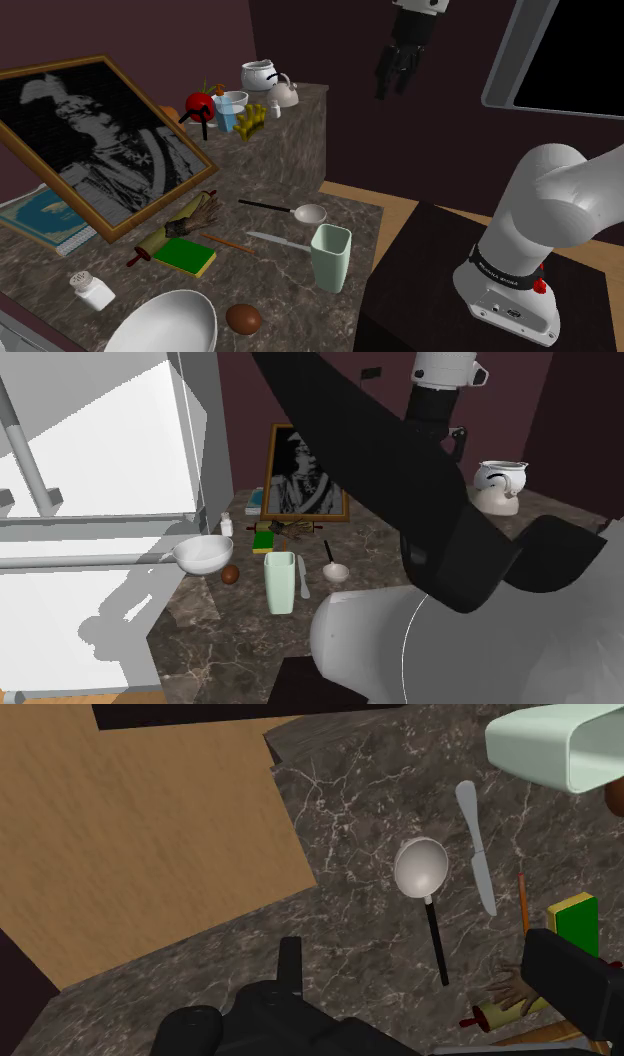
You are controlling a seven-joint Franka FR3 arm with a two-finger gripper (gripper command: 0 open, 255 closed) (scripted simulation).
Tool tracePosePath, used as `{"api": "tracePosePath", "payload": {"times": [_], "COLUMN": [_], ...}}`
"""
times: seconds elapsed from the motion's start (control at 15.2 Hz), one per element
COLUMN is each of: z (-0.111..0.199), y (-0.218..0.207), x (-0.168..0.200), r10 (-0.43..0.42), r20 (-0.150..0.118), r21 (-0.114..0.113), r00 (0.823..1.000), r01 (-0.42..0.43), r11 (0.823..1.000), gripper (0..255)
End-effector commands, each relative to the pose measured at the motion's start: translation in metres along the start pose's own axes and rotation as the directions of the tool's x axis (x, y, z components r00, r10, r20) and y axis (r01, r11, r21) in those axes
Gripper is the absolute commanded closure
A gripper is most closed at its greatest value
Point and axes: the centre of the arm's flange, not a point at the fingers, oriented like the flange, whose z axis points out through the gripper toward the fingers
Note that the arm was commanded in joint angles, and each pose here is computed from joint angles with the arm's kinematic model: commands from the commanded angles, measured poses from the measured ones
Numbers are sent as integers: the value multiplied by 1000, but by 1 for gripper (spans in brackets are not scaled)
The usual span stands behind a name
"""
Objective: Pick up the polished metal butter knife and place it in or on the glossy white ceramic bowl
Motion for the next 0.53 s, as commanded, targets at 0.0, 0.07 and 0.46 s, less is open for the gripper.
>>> {"api": "tracePosePath", "payload": {"times": [0.0,0.07,0.46], "z": [0,10,73], "y": [0,-7,-52], "x": [0,7,42], "r10": [0,-9,-62], "r20": [0,12,84], "r21": [0,-2,-10], "r00": [1000,1000,995], "r01": [0,9,63], "r11": [1000,1000,998], "gripper": [0,0,0]}}
